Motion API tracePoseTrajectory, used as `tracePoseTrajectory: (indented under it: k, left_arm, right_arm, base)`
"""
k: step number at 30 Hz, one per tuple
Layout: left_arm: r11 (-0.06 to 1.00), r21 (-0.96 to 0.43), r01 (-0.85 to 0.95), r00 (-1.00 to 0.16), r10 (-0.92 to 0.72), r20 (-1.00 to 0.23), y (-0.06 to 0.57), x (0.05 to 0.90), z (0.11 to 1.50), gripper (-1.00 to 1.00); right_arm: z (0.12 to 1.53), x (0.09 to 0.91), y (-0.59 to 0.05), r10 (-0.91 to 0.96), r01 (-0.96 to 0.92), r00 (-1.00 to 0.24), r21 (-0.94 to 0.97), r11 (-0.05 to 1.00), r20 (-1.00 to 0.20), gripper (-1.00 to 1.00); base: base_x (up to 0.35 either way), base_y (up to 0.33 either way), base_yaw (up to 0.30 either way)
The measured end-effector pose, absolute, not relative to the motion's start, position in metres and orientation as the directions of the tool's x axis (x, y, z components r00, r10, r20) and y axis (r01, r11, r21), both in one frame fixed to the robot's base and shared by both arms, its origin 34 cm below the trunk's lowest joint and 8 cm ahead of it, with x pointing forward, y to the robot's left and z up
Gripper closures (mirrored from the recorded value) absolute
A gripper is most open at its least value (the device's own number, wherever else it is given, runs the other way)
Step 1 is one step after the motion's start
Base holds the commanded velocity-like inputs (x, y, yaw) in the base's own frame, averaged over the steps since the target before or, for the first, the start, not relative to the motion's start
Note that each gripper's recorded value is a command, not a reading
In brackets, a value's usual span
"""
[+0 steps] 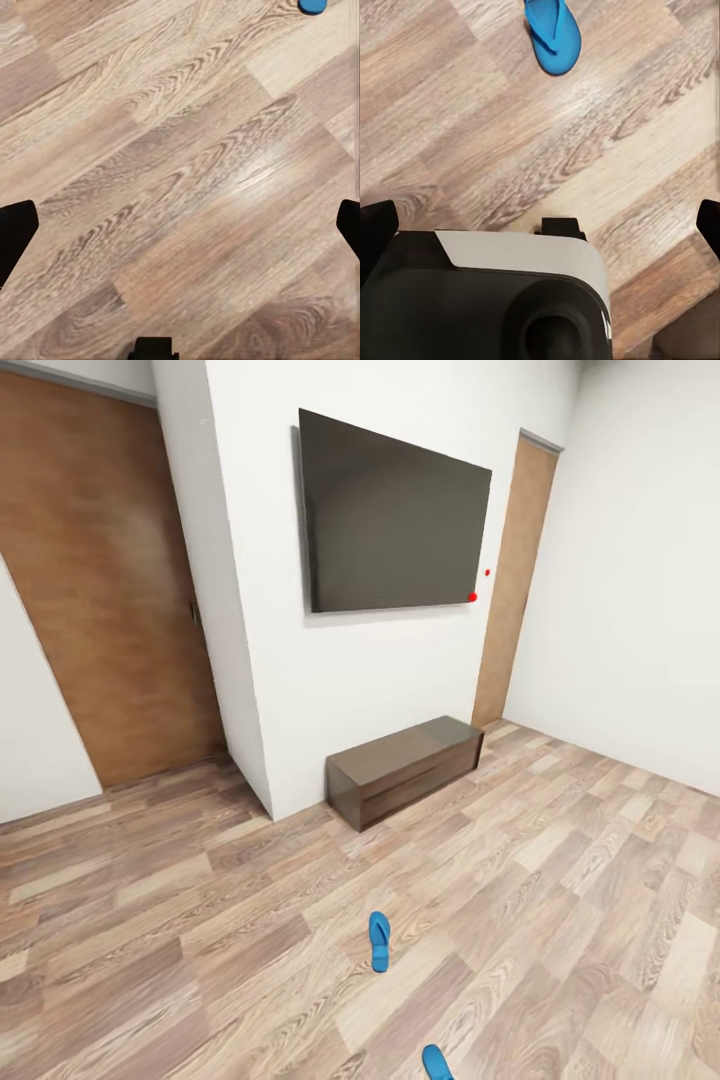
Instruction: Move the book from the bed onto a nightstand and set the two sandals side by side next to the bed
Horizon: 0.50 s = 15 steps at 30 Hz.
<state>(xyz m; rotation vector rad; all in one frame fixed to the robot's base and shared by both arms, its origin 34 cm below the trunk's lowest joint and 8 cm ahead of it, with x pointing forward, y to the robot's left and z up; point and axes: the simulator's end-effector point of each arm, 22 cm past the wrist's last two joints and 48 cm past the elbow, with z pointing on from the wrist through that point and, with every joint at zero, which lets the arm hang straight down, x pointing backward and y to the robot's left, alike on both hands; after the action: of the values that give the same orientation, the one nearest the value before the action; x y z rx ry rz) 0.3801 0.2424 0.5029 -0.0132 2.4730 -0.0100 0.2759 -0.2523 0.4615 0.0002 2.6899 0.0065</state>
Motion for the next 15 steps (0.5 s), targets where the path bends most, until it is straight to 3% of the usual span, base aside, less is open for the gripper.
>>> tracePoseTrajectory:
  k: [6, 15]
  left_arm:
    - [1.000, -0.010, -0.007, -0.784, -0.012, -0.620, 0.2424, 0.3800, 0.5030, -1.00]
    - [1.000, -0.010, -0.007, -0.785, -0.012, -0.620, 0.2424, 0.3800, 0.5028, -1.00]
  right_arm:
    - [0.4616, 0.2759, -0.2523, 0.001, -0.001, -0.900, 0.005, 1.000, -0.437, -1.00]
    - [0.4615, 0.2761, -0.2523, 0.001, -0.001, -0.900, 0.005, 1.000, -0.437, -1.00]
  base:
    - [0.228, 0.000, -0.058]
    - [0.028, 0.000, -0.003]
